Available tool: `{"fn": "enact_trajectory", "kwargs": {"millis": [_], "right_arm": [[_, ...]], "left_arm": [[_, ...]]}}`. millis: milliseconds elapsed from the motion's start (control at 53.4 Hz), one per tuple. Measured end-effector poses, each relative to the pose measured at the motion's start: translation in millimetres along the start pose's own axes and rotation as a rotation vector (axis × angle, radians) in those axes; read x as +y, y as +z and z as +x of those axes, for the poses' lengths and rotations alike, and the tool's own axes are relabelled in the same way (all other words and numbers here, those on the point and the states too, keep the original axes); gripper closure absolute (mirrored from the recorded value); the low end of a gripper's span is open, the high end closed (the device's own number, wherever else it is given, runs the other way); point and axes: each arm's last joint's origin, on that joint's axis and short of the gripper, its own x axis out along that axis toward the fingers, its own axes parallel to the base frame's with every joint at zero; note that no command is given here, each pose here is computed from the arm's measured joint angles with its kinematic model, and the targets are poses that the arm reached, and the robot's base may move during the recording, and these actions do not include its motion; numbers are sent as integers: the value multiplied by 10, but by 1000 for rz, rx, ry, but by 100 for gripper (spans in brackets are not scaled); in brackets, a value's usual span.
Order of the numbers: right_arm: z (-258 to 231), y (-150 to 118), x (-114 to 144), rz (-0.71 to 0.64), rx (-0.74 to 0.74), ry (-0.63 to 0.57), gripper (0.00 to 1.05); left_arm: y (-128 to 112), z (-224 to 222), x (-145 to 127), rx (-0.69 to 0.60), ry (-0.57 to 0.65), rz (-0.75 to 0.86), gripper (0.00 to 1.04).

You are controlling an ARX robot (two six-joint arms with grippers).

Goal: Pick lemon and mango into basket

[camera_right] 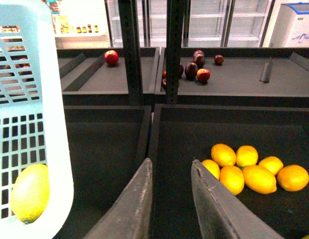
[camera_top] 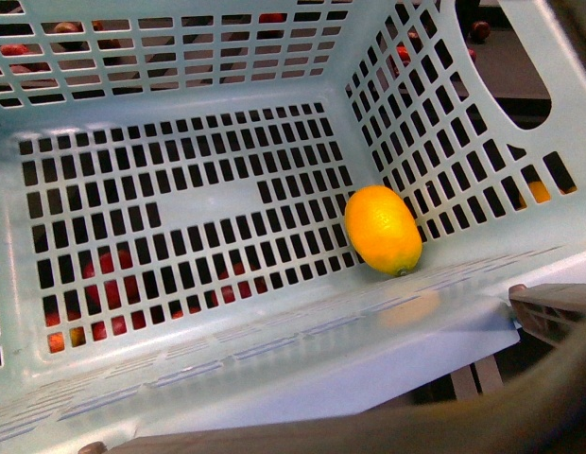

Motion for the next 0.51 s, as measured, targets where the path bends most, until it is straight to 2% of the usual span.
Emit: {"fn": "enact_trajectory", "kwargs": {"millis": [356, 506], "right_arm": [[0, 0, -1, 0, 0, -2, 9], [-2, 2, -3, 0, -2, -3, 9]], "left_arm": [[-5, 2, -3, 1, 0, 2, 99], [-6, 1, -5, 4, -3, 0, 99]]}}
